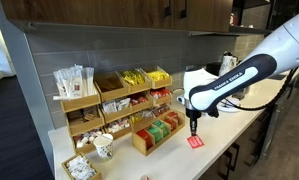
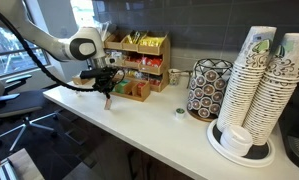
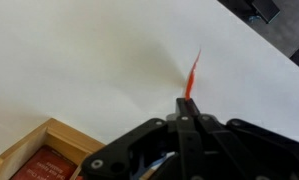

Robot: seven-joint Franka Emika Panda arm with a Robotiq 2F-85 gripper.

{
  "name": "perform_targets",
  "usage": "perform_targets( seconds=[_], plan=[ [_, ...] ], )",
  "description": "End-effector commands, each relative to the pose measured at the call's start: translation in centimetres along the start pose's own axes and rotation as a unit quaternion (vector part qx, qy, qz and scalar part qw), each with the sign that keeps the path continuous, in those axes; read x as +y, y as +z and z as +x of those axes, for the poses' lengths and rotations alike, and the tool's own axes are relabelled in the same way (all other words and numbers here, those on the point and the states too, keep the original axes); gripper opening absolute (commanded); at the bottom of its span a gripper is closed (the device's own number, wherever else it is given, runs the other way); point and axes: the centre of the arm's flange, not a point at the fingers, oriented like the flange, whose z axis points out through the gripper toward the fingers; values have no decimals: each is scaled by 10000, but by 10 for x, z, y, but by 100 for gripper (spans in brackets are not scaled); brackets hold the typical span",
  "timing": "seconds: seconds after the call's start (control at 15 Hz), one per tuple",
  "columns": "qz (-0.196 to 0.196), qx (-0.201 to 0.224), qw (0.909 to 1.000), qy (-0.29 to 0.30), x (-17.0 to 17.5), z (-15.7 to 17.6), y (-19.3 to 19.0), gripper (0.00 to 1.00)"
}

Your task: Put one red sachet on the counter

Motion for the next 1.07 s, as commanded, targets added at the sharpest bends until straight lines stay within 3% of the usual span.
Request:
perform_targets(
  seconds=[0.0, 0.07, 0.13, 0.33, 0.87, 1.0],
  plan=[
    [-115, -172, 9997, -118, 4, 1, 21, 0],
    [-142, -171, 9997, -102, 5, 1, 23, 2],
    [-171, -158, 9997, -36, 5, 3, 26, 27],
    [-225, -101, 9996, 131, 8, 4, 28, 36],
    [-341, 358, 9981, 368, 11, -24, -31, 98],
    [-309, 459, 9973, 474, 8, -33, -52, 100]
  ],
)
